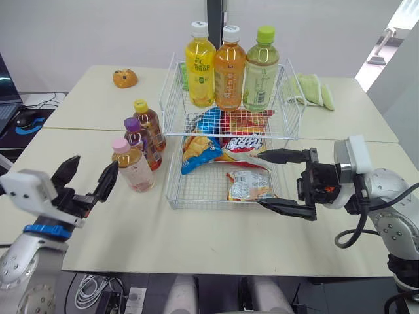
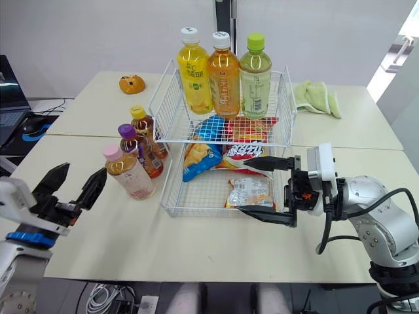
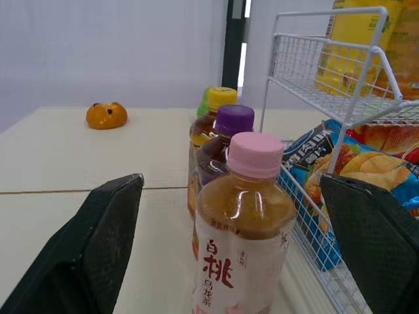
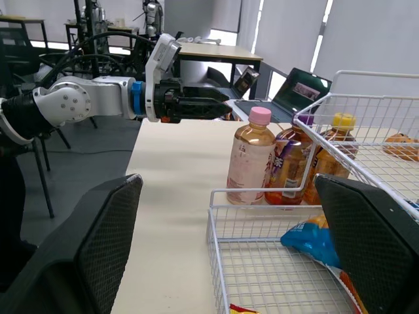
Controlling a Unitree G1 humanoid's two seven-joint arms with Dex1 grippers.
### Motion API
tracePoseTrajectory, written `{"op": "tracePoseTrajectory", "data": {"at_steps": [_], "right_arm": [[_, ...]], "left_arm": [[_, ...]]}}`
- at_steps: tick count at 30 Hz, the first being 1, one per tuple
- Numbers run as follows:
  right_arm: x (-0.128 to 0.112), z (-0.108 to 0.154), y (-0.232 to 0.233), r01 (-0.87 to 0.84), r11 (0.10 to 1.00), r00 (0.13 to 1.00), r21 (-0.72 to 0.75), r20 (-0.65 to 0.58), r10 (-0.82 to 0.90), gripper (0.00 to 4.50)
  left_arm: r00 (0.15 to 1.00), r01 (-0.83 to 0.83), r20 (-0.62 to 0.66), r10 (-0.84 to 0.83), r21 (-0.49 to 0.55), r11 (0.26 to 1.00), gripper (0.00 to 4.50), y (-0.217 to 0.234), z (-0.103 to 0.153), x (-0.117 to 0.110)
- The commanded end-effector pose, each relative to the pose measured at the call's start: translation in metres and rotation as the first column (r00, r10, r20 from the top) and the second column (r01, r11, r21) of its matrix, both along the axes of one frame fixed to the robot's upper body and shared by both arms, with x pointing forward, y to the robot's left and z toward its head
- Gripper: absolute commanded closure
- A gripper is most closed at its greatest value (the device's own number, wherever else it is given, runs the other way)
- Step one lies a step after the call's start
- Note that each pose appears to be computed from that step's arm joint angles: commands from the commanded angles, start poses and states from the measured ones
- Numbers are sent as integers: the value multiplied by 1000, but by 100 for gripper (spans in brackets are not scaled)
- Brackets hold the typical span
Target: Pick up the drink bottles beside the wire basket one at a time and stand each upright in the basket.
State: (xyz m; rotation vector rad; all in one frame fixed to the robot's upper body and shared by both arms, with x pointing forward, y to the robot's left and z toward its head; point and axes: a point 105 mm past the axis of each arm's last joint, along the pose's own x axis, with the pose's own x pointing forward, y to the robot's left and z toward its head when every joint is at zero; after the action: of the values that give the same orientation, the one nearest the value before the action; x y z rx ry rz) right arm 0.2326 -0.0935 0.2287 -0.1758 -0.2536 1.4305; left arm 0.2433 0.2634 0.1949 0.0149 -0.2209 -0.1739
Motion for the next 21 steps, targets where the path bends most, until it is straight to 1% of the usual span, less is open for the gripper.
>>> {"op": "tracePoseTrajectory", "data": {"at_steps": [1,5,10,16,21], "right_arm": [[-4,9,0,4,1000,999,10,40,-4,0],[-3,8,0,17,1000,999,4,36,-17,0],[-4,10,2,20,1000,999,8,40,-20,0],[-4,11,2,26,1000,999,10,43,-26,0],[-4,11,2,34,999,999,13,42,-34,0]], "left_arm": [[1000,13,11,-14,28,1000,5,-7,7,8],[1000,5,-17,-5,32,999,5,-9,7,22],[999,21,-33,-19,62,998,5,-17,10,33],[997,50,-66,-46,65,997,5,-26,9,44],[996,35,-90,-28,79,996,5,-23,6,49]]}}
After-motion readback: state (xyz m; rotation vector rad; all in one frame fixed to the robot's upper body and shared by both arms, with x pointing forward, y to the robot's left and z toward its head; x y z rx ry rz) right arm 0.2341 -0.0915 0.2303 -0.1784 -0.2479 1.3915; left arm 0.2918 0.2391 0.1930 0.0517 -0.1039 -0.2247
